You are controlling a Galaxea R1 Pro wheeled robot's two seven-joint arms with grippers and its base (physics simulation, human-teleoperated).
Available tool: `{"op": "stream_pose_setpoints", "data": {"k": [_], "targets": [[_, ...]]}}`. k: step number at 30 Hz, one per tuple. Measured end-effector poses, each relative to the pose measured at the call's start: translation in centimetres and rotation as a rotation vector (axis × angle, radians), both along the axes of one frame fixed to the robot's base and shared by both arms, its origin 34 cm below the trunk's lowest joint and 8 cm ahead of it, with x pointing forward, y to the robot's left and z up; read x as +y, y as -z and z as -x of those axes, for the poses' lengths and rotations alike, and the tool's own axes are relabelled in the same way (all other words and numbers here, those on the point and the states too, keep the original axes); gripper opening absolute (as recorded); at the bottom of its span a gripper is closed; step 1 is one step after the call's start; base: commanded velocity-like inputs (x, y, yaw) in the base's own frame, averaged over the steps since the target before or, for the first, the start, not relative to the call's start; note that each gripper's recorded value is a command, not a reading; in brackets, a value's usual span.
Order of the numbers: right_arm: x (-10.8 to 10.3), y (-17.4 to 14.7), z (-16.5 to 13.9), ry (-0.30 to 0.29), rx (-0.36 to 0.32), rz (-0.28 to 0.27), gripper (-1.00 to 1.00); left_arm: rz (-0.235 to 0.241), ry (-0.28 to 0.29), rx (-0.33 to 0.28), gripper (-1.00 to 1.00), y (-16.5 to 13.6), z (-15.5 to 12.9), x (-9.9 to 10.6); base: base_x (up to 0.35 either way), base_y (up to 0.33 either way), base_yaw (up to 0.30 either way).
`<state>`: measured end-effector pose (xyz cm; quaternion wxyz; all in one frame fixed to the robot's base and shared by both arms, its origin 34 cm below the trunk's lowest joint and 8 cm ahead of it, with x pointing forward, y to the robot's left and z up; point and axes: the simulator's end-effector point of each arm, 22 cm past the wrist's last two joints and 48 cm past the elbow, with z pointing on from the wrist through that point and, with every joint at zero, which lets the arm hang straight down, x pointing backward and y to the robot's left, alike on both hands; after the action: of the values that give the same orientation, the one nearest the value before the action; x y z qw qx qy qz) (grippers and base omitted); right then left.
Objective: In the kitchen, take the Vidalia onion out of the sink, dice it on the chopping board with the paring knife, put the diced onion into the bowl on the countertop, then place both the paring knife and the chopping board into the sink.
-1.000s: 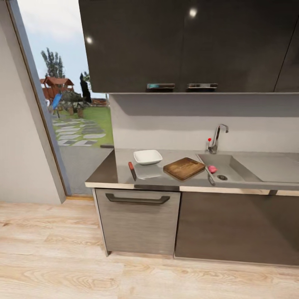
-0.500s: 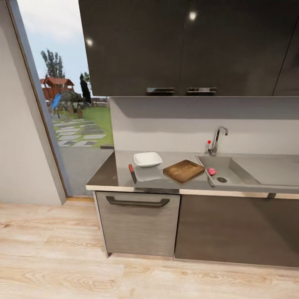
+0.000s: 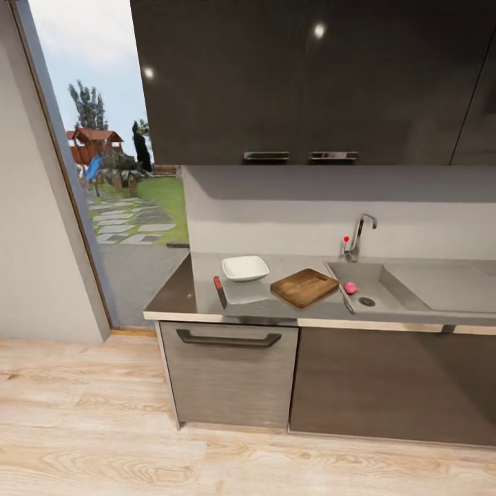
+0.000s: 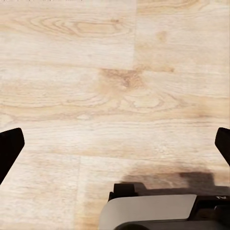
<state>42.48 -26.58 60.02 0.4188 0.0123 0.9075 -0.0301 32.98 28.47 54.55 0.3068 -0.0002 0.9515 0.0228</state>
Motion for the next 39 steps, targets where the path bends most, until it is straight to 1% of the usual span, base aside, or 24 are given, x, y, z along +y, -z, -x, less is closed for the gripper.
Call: {"op": "stream_pose_setpoints", "data": {"k": [39], "targets": [[0.0,-5.2,0.6,0.000,0.002,0.000,1.00,-0.001,-0.002,0.000,1.00,-5.2,0.5,0.0,0.000,0.000,0.000]]}}
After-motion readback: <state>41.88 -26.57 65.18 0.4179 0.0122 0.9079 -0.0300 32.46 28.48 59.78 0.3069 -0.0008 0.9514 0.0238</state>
